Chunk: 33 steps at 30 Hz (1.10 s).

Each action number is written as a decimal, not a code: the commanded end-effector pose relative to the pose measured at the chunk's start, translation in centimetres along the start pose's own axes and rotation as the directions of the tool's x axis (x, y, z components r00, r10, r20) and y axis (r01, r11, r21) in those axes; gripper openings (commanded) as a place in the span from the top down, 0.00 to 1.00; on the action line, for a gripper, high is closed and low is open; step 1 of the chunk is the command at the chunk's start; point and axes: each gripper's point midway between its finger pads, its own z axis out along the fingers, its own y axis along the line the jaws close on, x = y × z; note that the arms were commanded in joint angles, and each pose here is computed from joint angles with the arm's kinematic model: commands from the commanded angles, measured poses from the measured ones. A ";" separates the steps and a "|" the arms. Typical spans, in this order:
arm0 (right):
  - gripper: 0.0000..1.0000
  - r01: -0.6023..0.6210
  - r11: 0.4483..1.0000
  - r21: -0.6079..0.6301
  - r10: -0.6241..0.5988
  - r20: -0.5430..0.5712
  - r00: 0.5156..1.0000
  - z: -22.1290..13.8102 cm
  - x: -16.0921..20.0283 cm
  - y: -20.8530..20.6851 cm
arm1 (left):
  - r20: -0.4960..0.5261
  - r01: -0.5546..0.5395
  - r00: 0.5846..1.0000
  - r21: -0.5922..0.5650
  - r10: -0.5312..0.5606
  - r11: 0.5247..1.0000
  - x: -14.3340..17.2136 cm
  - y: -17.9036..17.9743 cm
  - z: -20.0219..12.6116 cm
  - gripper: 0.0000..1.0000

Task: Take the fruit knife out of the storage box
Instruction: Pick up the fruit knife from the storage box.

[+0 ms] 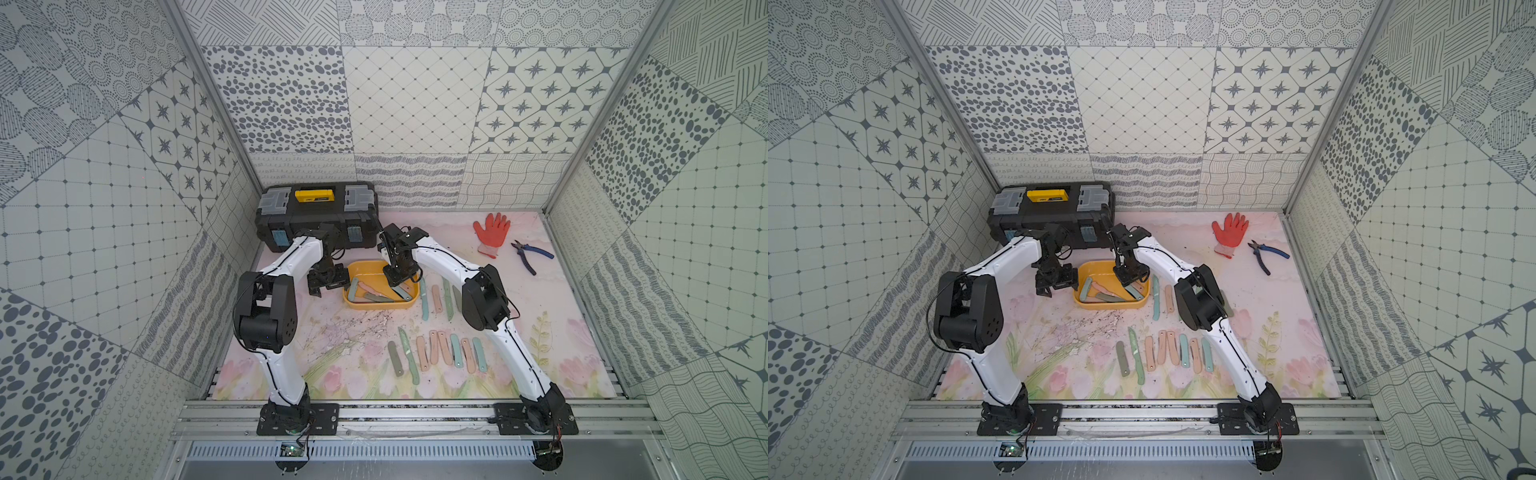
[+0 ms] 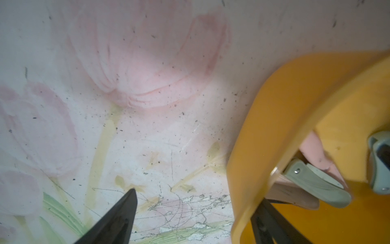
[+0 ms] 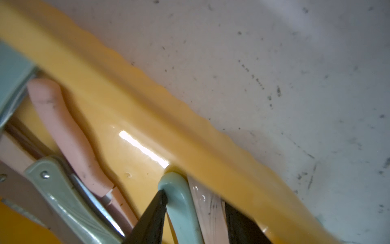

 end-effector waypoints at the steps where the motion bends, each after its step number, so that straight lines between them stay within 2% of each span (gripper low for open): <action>1: 0.55 0.024 0.994 -0.110 -0.023 0.006 1.000 1.2 -0.3 2.2 | -0.006 0.009 1.000 0.000 -0.009 1.000 0.4 0.0 -0.7 0.19; 10: 0.57 0.034 0.968 -0.249 -0.009 0.100 0.995 -0.1 -2.6 5.0 | -0.004 0.009 1.000 0.001 -0.009 1.000 0.3 0.0 -0.7 0.19; 15: 0.51 0.009 0.997 -0.071 0.000 0.136 0.991 -0.7 -3.3 2.4 | -0.004 0.010 1.000 0.001 -0.010 1.000 0.4 0.0 -0.7 0.19; 19: 0.51 0.037 0.997 0.069 -0.040 0.041 0.998 -0.5 -1.6 0.1 | -0.004 0.009 1.000 0.005 -0.009 1.000 0.4 -0.1 -0.8 0.19; 22: 0.52 0.073 0.996 0.054 -0.073 -0.013 0.997 -0.3 -0.4 0.3 | -0.002 0.009 1.000 0.004 -0.009 1.000 0.4 -0.1 -0.8 0.19; 27: 0.51 0.122 0.992 0.015 -0.122 -0.010 0.993 -0.1 0.4 1.5 | -0.005 0.008 1.000 0.001 -0.008 1.000 0.4 0.0 -0.7 0.19; 33: 0.45 0.140 0.989 0.036 -0.138 -0.047 0.989 0.7 1.3 1.3 | -0.006 0.010 1.000 0.003 -0.010 1.000 0.4 0.0 -0.7 0.19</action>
